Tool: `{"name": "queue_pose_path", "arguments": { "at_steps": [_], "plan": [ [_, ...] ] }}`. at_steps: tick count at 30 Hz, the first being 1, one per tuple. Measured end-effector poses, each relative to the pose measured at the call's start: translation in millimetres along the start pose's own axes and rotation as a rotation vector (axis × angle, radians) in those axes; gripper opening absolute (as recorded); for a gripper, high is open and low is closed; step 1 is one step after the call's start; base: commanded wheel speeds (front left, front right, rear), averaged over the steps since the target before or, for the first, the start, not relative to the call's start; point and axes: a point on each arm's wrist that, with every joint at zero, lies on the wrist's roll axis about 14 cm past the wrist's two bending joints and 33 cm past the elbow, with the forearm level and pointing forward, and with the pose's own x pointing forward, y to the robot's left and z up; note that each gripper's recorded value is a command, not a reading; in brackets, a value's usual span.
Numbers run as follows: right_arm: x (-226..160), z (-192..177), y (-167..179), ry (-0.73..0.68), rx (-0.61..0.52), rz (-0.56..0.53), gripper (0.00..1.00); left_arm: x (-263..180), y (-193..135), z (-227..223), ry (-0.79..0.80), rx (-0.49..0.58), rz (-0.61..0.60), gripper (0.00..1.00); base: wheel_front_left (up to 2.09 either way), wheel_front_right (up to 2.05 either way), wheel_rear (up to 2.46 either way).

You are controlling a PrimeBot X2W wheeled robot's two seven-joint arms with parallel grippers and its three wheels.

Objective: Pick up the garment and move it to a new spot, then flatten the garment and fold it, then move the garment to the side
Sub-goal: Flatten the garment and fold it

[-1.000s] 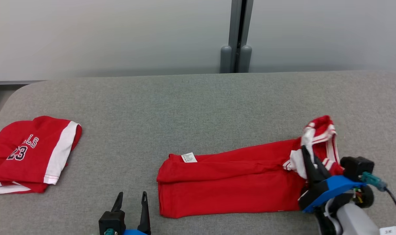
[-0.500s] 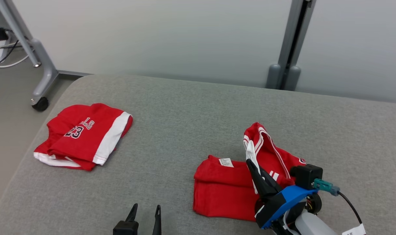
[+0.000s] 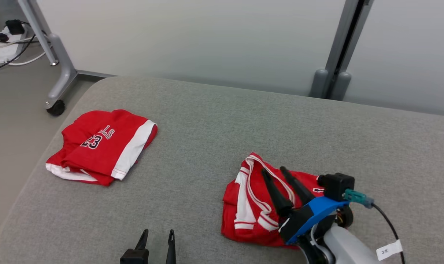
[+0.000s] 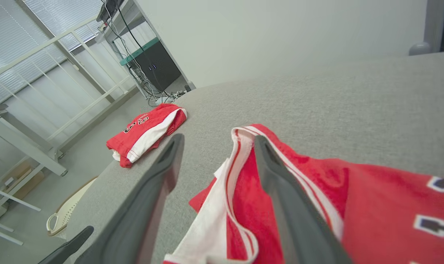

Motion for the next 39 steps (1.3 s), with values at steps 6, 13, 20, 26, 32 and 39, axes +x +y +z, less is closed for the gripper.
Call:
{"name": "queue_pose_path", "arguments": {
  "at_steps": [6, 13, 20, 26, 32, 39],
  "plan": [
    [-29, 38, -57, -0.092, -0.139, -0.146, 1.00, 10, -13, 12, -0.032, 0.014, -0.046, 1.00, 0.00, 0.00, 0.00],
    [-86, 45, -114, -0.110, -0.264, -0.347, 1.00, 24, -34, 29, -0.073, 0.048, -0.117, 1.00, 0.00, 0.00, 0.00],
    [-133, 41, -139, -0.102, -0.359, -0.481, 1.00, 28, -44, 38, -0.099, 0.066, -0.143, 1.00, 0.00, 0.00, 0.00],
    [-161, 27, -143, -0.088, -0.357, -0.549, 1.00, 23, -47, 36, -0.101, 0.079, -0.158, 1.00, 0.00, 0.00, 0.00],
    [-169, 22, -144, -0.085, -0.346, -0.571, 1.00, 19, -50, 30, -0.089, 0.076, -0.163, 1.00, 0.00, 0.00, 0.00],
    [-163, 21, -141, -0.086, -0.335, -0.555, 1.00, 18, -52, 28, -0.082, 0.075, -0.169, 1.00, 0.00, 0.00, 0.00]
  ]
}}
